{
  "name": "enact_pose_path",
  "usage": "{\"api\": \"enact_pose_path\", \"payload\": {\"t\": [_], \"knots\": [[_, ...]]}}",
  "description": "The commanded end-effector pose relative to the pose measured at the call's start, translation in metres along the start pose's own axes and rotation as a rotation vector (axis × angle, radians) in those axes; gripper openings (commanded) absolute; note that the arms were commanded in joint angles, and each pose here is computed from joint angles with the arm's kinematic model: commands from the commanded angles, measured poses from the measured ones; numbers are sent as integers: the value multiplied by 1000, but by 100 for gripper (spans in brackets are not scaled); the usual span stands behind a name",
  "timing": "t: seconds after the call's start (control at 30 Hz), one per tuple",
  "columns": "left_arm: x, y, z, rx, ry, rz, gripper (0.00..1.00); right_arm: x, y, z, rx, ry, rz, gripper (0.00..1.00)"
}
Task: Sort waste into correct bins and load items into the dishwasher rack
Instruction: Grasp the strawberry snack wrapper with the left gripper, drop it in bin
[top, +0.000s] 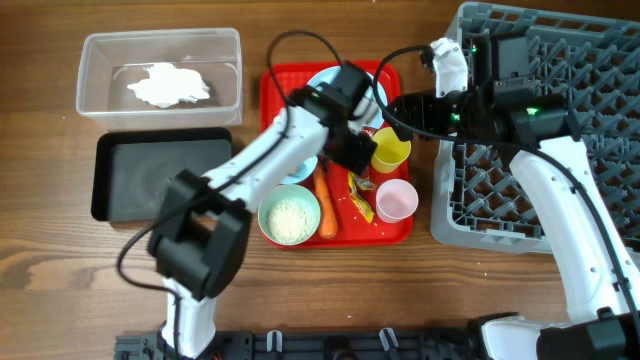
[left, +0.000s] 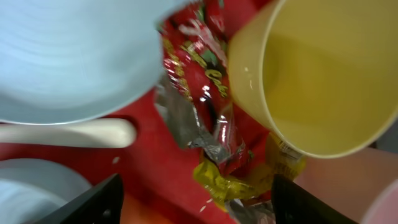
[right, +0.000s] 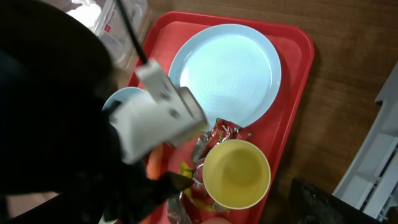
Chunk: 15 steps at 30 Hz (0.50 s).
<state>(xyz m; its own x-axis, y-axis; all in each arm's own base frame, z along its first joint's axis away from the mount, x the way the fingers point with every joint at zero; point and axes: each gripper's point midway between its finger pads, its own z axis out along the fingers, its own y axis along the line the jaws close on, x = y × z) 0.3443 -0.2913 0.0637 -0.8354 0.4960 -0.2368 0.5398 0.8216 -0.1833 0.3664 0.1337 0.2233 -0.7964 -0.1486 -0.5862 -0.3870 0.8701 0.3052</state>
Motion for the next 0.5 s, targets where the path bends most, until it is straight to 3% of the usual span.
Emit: {"api": "enact_pose_path", "payload": {"t": [0.0,0.07,0.13,0.17,0.23,0.3,0.47], "knots": [[17,0,30,-29,83,23,75,0,-6,1,34,9,6,94],[17,-3,35,-21,86,26,75,0,-6,1,33,8,6,94],[13,-4,36,-20,69,22,67,-1,-6,1,33,4,5,94],[12,-4,36,-19,65,22,55,-1,-6,1,33,5,6,95],[13,-4,36,-20,67,16,20,-1,-6,1,34,6,5,95],[16,-4,35,-23,82,-30,4,-1,-6,1,34,5,4,94],[15,2,26,-40,84,-102,4,-1,-6,1,34,5,4,94]]}}
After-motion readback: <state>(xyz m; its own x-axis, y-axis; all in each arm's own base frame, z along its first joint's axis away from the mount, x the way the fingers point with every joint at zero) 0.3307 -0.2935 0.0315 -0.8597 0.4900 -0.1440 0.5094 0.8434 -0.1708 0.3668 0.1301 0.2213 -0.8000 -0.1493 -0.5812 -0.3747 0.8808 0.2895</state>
